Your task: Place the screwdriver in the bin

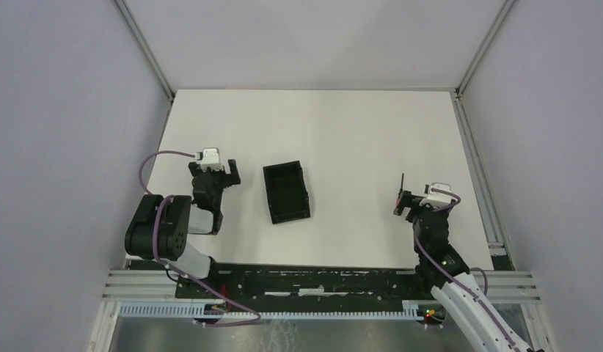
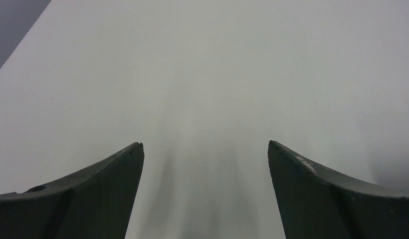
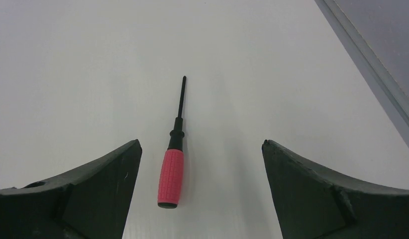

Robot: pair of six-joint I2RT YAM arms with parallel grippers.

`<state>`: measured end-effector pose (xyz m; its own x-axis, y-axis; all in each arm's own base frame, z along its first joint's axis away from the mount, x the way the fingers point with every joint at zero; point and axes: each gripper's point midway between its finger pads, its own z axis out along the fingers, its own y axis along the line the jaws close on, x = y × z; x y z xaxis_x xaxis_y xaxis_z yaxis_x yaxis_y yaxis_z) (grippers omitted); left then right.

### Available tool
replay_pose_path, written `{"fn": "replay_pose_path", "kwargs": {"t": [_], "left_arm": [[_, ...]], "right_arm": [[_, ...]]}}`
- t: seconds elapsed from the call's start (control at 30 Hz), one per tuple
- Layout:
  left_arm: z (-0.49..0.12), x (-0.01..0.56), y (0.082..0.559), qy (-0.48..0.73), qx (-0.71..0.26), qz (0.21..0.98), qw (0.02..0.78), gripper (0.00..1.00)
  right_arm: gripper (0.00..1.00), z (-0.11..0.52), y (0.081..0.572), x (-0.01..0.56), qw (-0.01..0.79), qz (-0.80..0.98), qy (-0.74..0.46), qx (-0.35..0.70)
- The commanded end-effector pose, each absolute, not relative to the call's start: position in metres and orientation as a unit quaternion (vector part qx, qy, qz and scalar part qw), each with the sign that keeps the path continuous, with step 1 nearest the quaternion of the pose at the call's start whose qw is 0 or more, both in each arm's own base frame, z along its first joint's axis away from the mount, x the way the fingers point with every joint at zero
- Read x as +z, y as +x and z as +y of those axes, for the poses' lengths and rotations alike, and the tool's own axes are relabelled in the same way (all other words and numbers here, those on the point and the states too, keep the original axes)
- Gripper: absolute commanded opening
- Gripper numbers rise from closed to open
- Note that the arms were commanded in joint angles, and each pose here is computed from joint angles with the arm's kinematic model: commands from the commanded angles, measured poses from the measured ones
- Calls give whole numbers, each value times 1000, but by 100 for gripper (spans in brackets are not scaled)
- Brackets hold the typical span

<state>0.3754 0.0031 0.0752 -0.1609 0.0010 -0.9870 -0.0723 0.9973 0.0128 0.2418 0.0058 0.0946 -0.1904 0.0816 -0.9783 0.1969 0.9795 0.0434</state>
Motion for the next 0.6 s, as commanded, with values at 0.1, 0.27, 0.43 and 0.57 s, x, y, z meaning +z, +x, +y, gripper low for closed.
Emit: {"fn": "replay_pose_path", "kwargs": {"t": [0.1, 0.27, 0.43, 0.57], "left_arm": [[2, 88, 379, -28, 20, 746, 665, 100], [2, 88, 379, -29, 20, 747, 664, 100], [2, 88, 379, -29, 20, 747, 664, 100], [2, 88, 379, -29, 20, 747, 664, 100]], "right_arm": [[98, 12, 254, 162, 645, 759, 82, -42], [98, 5, 265, 185, 562, 815, 90, -107], [98, 23, 280, 168, 431, 892, 49, -129], [96, 41, 286, 129, 371, 924, 17, -88]]}}
